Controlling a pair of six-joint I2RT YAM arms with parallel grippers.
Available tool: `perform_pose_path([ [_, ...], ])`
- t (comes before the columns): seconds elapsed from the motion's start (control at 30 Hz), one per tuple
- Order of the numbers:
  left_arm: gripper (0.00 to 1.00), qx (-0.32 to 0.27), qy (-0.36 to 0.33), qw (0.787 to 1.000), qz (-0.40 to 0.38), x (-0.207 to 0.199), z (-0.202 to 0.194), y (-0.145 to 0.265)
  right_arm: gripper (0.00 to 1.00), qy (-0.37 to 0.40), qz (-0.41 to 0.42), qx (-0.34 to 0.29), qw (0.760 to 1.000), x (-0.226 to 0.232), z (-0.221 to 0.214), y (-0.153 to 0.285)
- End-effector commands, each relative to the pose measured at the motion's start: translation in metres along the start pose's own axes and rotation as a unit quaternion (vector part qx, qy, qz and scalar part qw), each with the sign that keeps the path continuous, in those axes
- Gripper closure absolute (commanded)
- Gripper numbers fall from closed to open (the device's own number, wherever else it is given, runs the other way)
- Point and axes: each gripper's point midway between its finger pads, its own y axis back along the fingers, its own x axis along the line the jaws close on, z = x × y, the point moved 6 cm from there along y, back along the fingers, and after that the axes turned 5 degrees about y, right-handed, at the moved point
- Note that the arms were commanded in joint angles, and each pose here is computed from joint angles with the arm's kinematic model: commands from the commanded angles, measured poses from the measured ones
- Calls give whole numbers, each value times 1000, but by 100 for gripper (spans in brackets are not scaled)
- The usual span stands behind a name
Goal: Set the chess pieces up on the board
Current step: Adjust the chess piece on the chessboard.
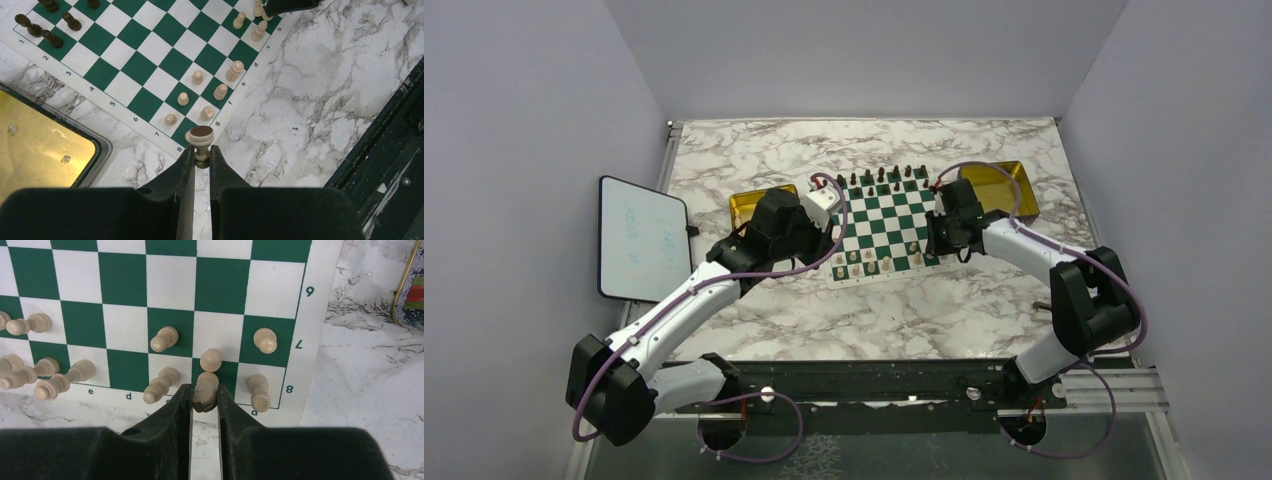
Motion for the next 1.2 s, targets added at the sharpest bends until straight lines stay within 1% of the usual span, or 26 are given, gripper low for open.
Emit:
perform_pose_path([
  [0.0,92,-17,-10,1000,-14,-5,5,3,79,-3,8,3,1000,4,-6,9],
  [0.4,92,-21,-11,1000,-15,-6,7,6,79,-3,7,6,1000,3,-12,1],
  [0.8,91,-28,-14,999,-11,-6,8,9,62,-4,3,11,1000,6,-12,3],
  [0.97,91,-29,-15,999,-10,-6,9,10,59,-12,-21,3,1000,2,-4,9],
  [1.17,91,-30,-15,999,-10,-6,9,10,60,-12,-24,-8,1000,3,9,13],
])
